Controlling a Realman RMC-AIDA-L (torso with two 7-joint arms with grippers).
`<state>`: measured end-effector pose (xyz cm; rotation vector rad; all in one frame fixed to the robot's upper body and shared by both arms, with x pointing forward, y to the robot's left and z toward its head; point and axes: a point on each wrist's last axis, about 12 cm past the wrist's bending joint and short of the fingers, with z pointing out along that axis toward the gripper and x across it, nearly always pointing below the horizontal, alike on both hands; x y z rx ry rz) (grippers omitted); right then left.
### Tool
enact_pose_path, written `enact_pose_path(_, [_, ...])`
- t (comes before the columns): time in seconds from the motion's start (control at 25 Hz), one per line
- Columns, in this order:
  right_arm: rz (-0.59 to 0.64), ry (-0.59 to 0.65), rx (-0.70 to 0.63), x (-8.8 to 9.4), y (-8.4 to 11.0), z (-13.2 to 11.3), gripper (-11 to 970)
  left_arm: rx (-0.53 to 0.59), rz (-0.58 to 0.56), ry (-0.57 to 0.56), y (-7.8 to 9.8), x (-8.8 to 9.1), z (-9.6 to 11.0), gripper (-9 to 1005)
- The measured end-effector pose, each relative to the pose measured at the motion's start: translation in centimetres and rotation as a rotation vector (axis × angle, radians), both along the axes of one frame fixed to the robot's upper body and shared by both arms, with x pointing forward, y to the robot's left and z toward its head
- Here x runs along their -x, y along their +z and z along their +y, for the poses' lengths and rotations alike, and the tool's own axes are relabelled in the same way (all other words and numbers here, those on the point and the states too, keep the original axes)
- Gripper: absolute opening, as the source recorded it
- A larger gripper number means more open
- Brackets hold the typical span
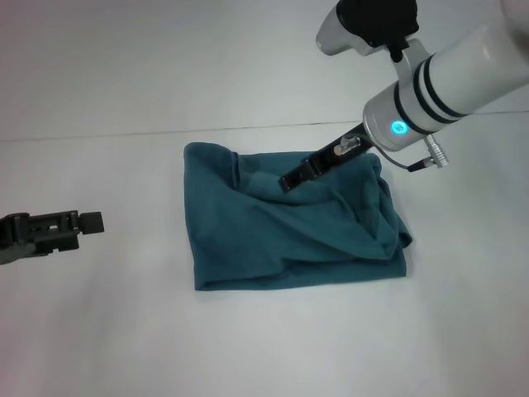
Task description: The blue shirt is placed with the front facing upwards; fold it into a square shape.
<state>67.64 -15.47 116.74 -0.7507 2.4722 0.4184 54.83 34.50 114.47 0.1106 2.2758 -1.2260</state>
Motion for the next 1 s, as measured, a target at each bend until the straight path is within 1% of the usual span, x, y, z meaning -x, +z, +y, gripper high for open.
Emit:
enact_pose_path(0.12, [-0.011,-0.053,0.008,-0.3,-0.2,-0.3,849,0.010,0.002,0.009,-0.2,0.2,0.1,885])
enact_pose_path(0.24, [-0.026,-0.123,0.049,-0.7,-0.4,-1.1,848,0.015,0.001,0.010,-0.2,0.2,0.0,886])
enact_pose_path(0.36, [-0.023,-0.160,0.077,-0.7,-0.6,-1.7,847,0.017,0.000,0.012,-0.2,0.0,-0.2,886])
enact_pose_path(0.76, [0.001,-0.300,0.036,-1.2,-0.4,-3.7,844,0.019,-0.002,0.026,-0.2,-0.3,-0.4,885])
enact_pose_path(1.0, [0.014,-0.320,0.037,-1.1,-0.7,-4.3,842,0.019,-0.002,0.035,-0.3,-0.3,-0.4,886])
